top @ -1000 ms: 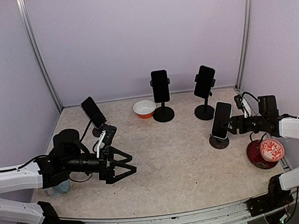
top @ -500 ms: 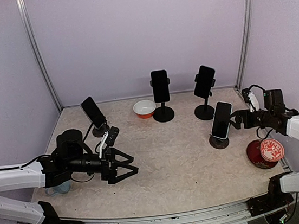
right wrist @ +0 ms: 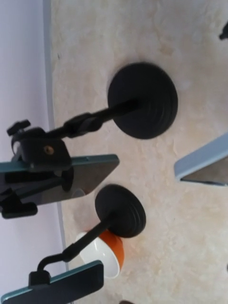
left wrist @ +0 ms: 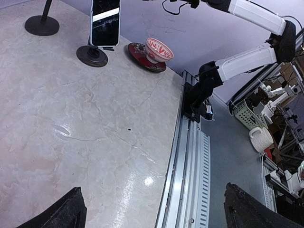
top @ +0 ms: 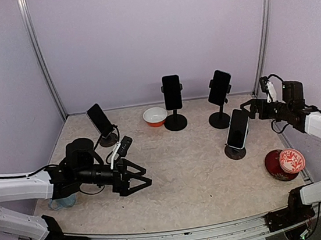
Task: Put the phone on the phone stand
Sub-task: Adjust the phone with the phone stand.
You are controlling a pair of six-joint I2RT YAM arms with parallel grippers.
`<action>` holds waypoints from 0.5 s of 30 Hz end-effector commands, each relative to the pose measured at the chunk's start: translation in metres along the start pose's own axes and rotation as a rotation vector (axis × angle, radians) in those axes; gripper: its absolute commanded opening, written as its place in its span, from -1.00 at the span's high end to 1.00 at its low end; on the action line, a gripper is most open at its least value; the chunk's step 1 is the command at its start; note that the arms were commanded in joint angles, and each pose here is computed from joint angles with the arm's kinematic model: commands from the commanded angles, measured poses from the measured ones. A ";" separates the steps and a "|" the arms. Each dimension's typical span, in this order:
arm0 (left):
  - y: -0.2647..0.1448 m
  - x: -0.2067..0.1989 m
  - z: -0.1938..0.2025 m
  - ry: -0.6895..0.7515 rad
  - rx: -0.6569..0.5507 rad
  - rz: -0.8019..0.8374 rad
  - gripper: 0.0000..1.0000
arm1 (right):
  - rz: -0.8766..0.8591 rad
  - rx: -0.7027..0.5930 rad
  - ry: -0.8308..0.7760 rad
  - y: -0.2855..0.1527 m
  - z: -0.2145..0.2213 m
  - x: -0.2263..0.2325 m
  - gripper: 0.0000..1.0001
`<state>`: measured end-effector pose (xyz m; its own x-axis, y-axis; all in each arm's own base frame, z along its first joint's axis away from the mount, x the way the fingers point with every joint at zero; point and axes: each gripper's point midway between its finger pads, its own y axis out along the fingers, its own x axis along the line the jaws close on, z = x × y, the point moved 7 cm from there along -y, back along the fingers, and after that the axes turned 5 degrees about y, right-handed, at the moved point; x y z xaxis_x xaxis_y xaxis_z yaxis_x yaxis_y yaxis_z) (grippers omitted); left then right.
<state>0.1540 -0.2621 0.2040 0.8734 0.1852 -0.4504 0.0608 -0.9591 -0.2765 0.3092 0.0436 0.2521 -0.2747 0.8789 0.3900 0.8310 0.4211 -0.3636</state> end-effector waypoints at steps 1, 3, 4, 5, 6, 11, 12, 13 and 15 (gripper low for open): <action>-0.003 -0.009 -0.015 0.037 -0.045 0.012 -0.97 | -0.090 -0.016 0.053 0.016 -0.002 -0.001 -0.90; -0.005 -0.009 -0.014 0.036 -0.046 0.009 -0.98 | -0.109 -0.004 0.063 0.024 0.000 -0.003 -0.79; -0.005 -0.009 -0.013 0.035 -0.046 0.010 -0.97 | -0.123 0.003 0.065 0.028 0.001 -0.004 -0.73; -0.005 -0.009 -0.013 0.035 -0.046 0.008 -0.98 | -0.133 0.006 0.066 0.032 0.001 -0.005 -0.69; -0.006 -0.009 -0.013 0.034 -0.047 0.008 -0.97 | -0.138 0.014 0.069 0.036 0.003 -0.006 -0.65; -0.007 -0.011 -0.015 0.039 -0.054 0.009 -0.97 | -0.178 0.057 0.079 0.055 0.004 -0.011 -0.34; -0.007 -0.011 -0.015 0.038 -0.054 0.008 -0.97 | -0.187 0.062 0.085 0.057 0.004 -0.011 -0.20; -0.007 -0.011 -0.016 0.039 -0.054 0.009 -0.97 | -0.195 0.069 0.087 0.059 0.004 -0.011 -0.01; -0.007 -0.011 -0.015 0.039 -0.053 0.007 -0.97 | -0.202 0.076 0.086 0.060 0.006 -0.011 0.24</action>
<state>0.1521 -0.2595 0.2138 0.8828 0.1780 -0.4347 0.0715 -0.9656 -0.2502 0.3520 0.0586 0.2040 -0.3188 0.7813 0.5366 0.7229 0.5666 -0.3955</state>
